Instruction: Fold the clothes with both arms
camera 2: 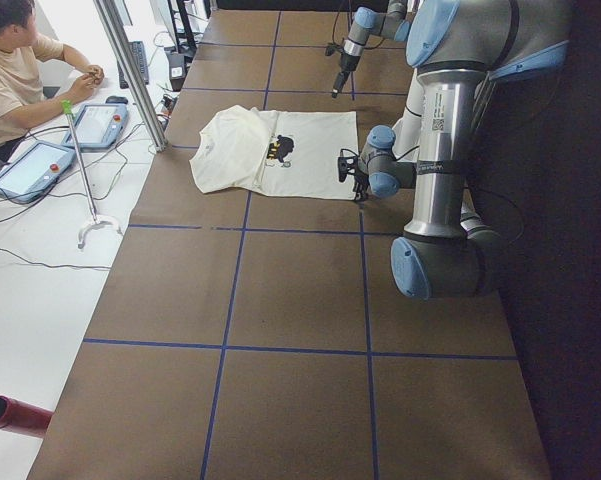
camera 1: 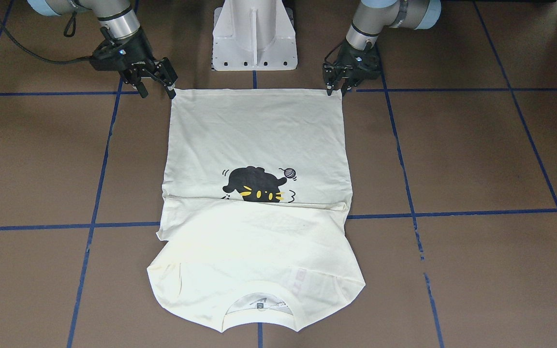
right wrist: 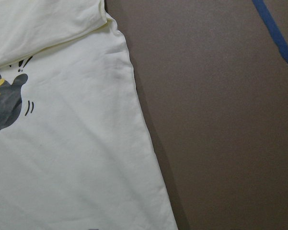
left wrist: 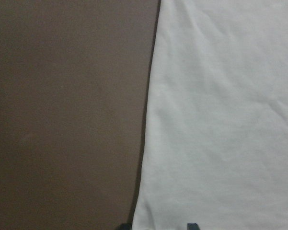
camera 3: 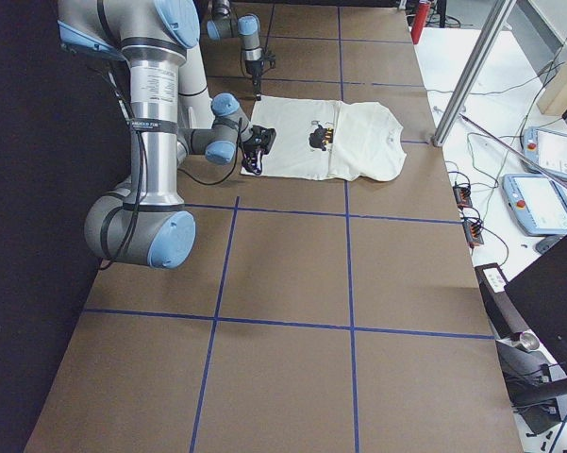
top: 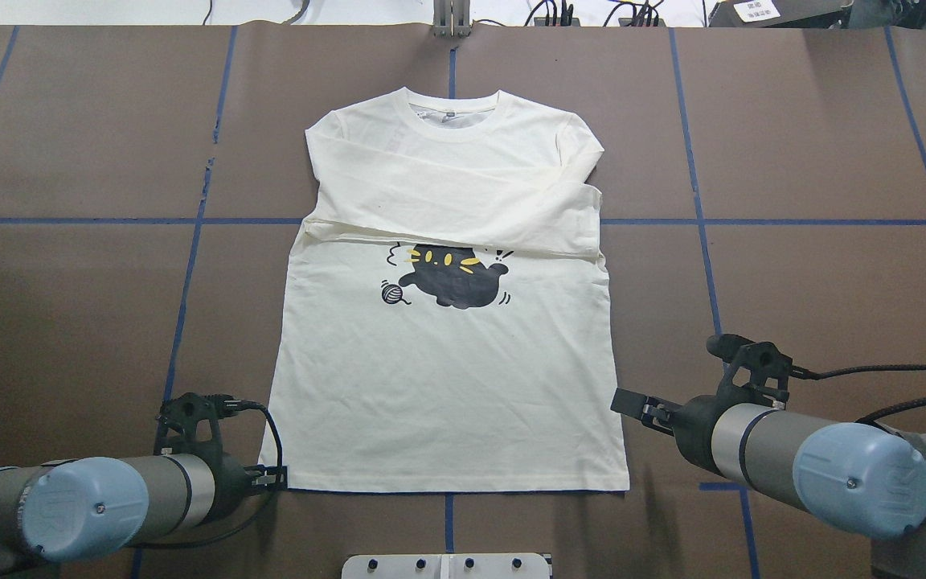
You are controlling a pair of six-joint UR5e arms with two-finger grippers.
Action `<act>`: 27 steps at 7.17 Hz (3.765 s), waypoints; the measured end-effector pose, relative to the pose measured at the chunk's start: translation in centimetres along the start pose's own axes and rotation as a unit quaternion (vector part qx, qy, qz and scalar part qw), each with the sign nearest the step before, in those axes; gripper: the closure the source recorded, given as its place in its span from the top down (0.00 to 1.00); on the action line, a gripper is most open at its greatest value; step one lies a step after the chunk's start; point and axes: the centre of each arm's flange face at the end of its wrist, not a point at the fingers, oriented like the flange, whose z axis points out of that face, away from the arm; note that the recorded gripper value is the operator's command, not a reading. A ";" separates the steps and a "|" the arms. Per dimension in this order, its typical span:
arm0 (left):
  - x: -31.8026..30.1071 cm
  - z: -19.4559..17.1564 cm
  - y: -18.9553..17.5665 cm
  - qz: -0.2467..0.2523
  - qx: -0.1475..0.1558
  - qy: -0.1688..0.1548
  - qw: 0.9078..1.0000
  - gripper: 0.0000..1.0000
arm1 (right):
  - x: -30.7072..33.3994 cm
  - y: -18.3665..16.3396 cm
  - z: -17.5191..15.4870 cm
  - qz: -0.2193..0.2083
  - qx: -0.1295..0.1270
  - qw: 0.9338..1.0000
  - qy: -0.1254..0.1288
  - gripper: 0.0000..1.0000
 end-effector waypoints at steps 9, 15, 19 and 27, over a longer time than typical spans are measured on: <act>0.5 -0.6 -0.7 0.001 0.020 0.006 1.000 0.00 | 0.6 3.6 1.2 0.055 -0.001 0.998 0.033 0.65; 0.9 -0.8 -1.5 0.001 0.061 0.009 0.998 0.00 | -1.2 7.5 3.4 0.043 0.011 0.996 0.075 0.55; 0.8 -0.8 -1.5 0.002 0.061 0.008 0.998 0.00 | -0.3 9.0 4.5 0.032 0.007 0.996 0.089 0.38; 2.4 -4.9 -1.9 0.030 0.044 0.015 0.998 0.00 | -3.0 7.7 -0.8 0.044 0.002 0.996 0.072 0.00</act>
